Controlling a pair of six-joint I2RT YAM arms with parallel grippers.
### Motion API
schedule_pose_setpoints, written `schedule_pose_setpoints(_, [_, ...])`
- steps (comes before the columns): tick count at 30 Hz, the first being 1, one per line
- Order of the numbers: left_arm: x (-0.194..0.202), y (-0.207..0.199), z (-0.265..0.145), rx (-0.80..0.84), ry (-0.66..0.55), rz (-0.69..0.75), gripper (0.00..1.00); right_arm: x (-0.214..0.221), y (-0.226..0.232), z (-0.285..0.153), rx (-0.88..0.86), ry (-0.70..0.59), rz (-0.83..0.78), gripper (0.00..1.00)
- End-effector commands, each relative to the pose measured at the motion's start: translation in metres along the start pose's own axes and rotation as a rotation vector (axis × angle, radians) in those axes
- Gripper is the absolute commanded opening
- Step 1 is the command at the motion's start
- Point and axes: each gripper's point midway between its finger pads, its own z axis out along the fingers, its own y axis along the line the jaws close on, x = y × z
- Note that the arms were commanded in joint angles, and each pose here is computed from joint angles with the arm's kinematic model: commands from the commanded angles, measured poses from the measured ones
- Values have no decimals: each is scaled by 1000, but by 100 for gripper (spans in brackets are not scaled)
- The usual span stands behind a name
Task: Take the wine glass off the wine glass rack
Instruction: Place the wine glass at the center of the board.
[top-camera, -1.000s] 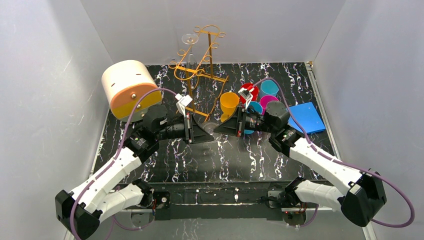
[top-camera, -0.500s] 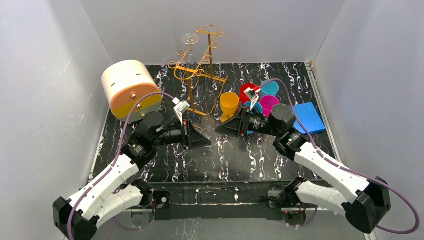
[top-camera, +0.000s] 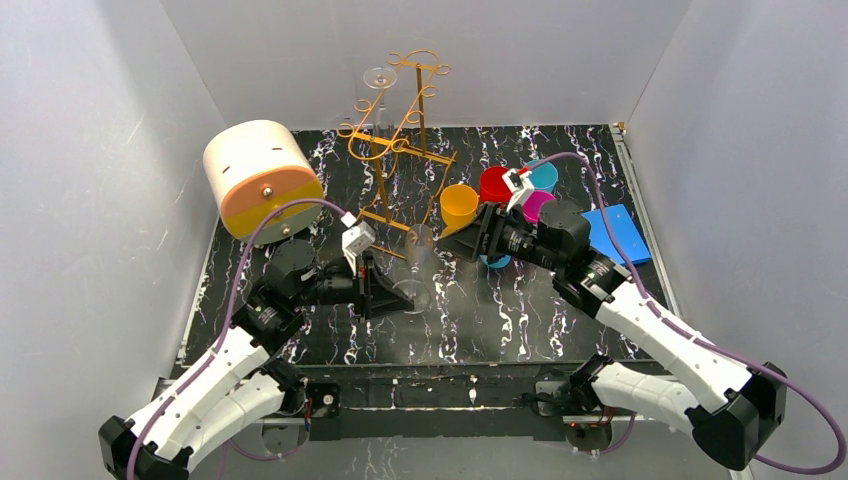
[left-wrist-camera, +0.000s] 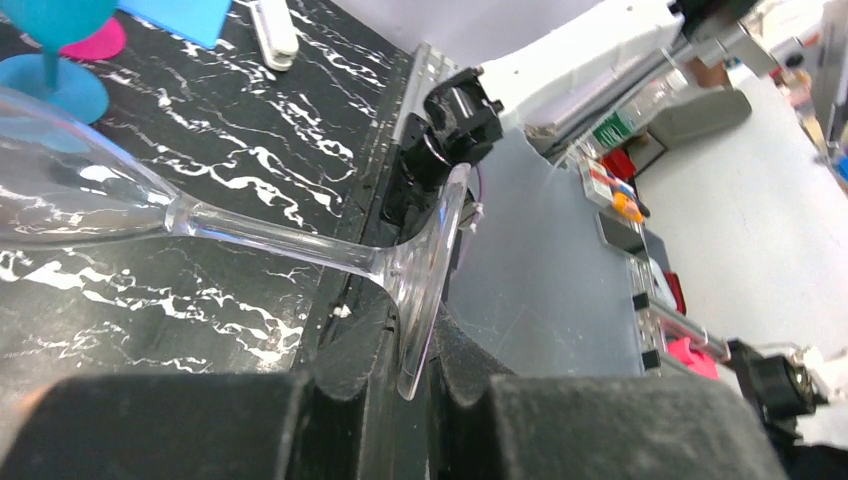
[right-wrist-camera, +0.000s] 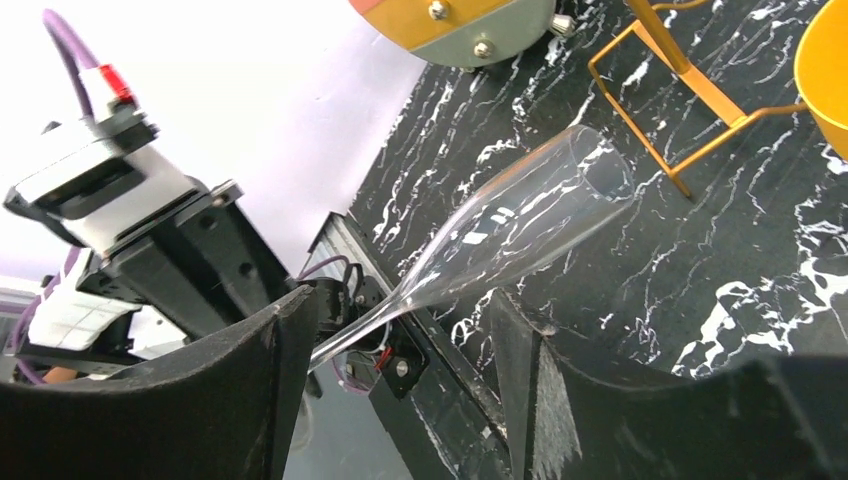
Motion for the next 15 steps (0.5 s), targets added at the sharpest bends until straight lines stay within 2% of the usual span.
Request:
schedule_pose_setpoints(1, [3, -32, -6, 192, 18, 161, 0, -17, 5, 0, 30, -16, -38, 73])
schedule_pose_setpoints(5, [10, -41, -12, 251, 44, 206, 0, -22, 6, -2, 24, -22, -64, 78])
schedule_pose_setpoints(9, [10, -46, -15, 274, 38, 268, 0, -33, -20, -6, 120, 46, -68, 82])
schedule_pose_setpoints(15, [3, -56, -17, 323, 28, 347, 0, -43, -12, -20, -86, 189, 102, 85])
